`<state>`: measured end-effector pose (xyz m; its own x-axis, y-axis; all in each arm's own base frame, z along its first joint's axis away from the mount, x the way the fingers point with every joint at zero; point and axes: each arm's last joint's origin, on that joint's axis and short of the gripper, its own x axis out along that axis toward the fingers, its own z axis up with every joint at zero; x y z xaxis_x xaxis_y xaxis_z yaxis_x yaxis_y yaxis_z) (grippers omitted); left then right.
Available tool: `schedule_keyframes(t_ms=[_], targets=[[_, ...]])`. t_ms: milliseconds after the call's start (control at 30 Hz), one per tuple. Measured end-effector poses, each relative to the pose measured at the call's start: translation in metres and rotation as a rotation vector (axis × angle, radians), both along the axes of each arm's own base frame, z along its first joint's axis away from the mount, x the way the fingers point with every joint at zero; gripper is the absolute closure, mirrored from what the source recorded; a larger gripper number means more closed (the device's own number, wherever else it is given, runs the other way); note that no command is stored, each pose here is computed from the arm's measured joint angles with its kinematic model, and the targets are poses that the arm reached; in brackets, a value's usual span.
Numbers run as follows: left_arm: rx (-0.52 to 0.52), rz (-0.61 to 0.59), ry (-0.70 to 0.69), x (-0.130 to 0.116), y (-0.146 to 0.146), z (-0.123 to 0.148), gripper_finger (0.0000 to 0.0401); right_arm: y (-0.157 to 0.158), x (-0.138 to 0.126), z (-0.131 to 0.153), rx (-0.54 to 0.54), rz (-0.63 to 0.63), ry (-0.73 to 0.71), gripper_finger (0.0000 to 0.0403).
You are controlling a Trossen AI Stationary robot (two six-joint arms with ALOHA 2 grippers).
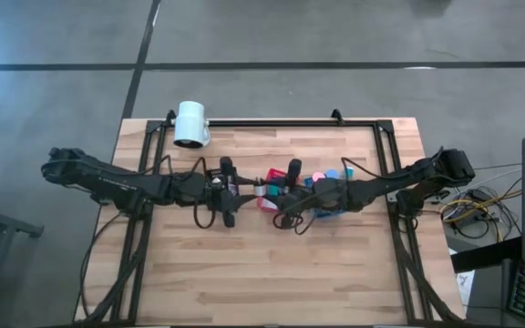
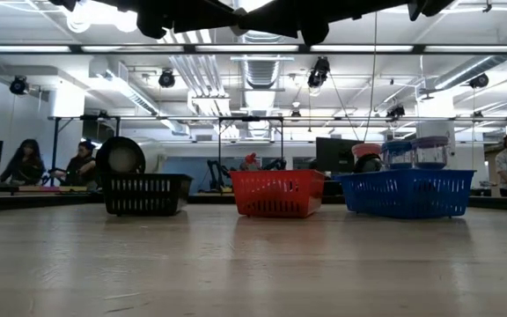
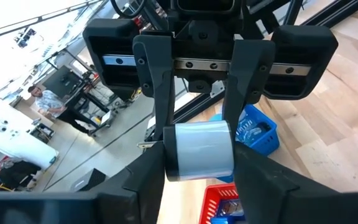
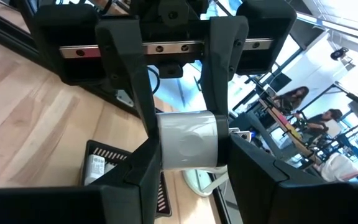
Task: Pick & Place Office items
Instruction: Put the white and black charger adapter into the black bin
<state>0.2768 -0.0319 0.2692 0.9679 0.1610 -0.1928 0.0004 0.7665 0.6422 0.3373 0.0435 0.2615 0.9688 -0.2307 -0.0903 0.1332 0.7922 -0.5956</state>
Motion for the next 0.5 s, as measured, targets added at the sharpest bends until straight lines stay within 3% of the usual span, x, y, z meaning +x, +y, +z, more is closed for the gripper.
schedule_keyframes(t_ms=[133,500], targets=[[-0.001,0.000,-0.002,0.0001,0.0002,0.0002,0.0250,-0.0001,0.0000,0.0000,-0.002,-0.003,0.001,0.0259],[-0.004,0.003,-0.006,0.0001,0.0003,0.0005,0.0250,-0.0001,-0.0001,0.0003,0.025,-0.004,-0.008,0.0222]])
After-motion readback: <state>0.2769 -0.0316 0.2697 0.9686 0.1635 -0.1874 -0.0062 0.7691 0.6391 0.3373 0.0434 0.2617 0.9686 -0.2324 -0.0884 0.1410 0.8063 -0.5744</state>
